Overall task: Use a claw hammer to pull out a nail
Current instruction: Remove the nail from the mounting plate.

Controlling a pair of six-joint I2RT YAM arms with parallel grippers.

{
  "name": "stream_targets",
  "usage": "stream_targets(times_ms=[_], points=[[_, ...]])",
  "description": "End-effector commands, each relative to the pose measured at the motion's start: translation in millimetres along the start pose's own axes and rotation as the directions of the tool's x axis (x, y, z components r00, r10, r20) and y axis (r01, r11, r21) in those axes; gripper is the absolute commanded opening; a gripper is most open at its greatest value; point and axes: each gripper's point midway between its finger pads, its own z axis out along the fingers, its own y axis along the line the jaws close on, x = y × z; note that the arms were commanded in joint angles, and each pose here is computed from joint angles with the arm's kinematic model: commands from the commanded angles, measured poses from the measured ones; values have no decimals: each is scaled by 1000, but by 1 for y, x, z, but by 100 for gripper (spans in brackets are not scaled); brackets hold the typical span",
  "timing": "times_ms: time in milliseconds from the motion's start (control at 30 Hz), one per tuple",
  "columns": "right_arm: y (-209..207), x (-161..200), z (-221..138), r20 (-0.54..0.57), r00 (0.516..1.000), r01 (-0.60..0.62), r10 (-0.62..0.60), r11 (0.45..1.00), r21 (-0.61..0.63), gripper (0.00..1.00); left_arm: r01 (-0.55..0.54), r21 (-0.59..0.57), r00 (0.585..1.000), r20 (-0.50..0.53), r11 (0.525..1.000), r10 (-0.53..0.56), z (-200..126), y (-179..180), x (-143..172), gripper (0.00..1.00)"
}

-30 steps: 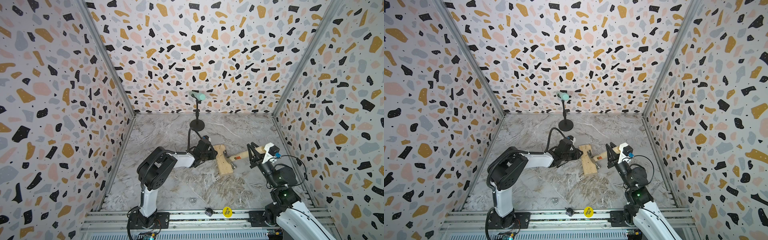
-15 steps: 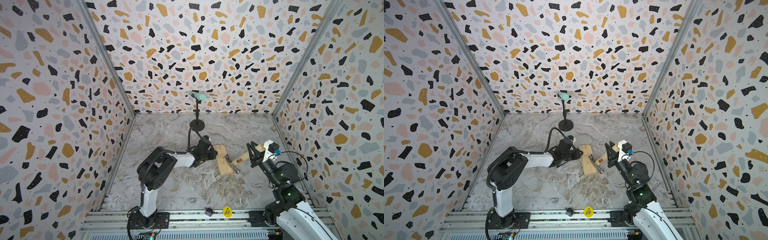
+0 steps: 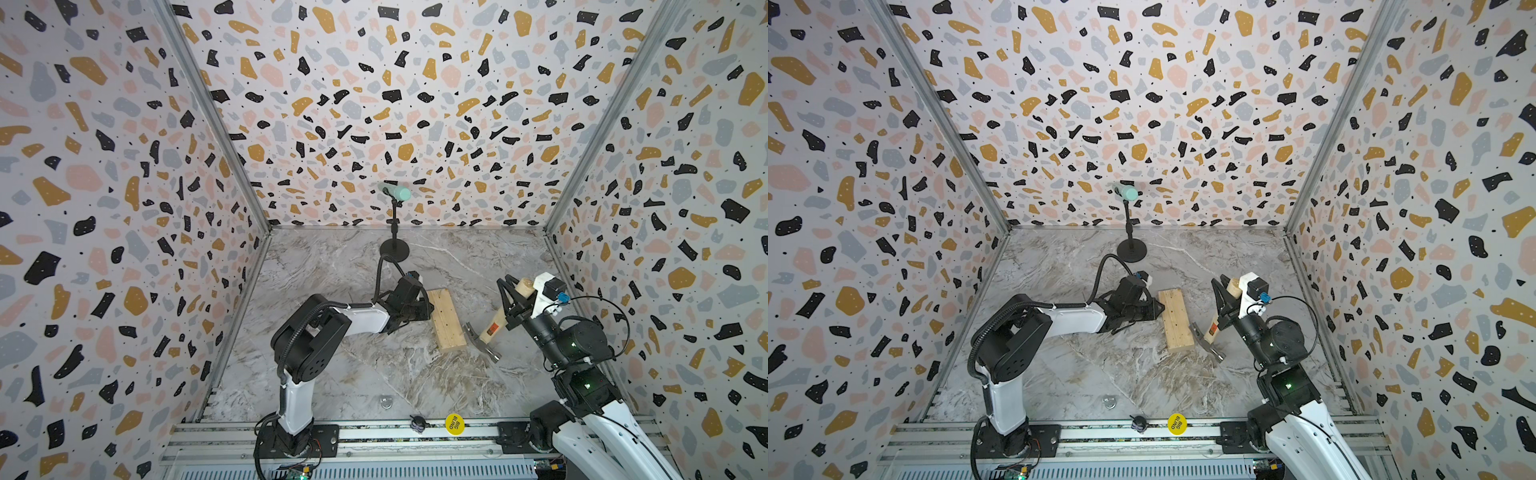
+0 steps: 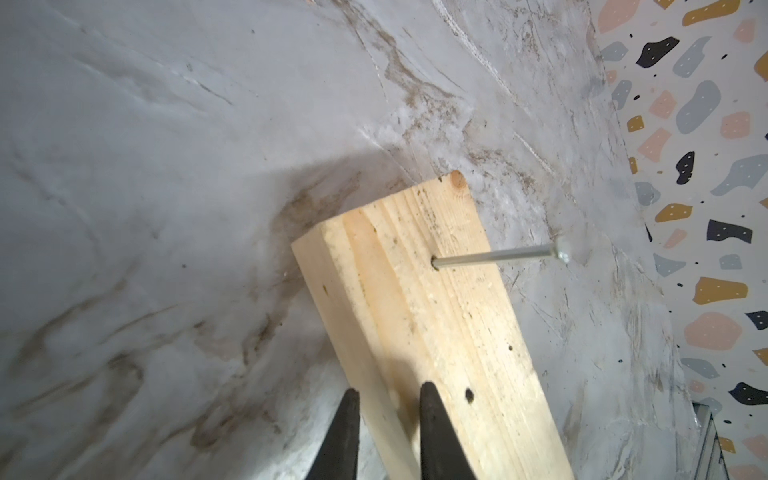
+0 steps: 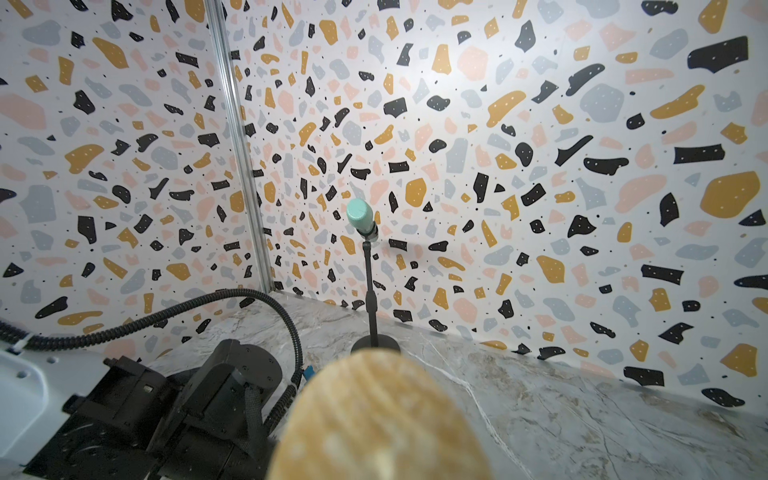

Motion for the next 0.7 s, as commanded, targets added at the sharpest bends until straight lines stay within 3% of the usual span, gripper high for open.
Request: stream_targets(times_ms=[0,400,667], points=[[13,-85,-11,230,973,26,-15,999,-44,0,-50,-97,994,-97,994,41,-8,21,25,21],[22,-94,27,109,992,-45,58,992,-119,0,-165,-16,985,43,986,166,-55,-14,-13,25],[26,-85,60,-14,994,-114,113,980,-161,0,-225,-79,967,106,971,233,-87,-15,-30,34]])
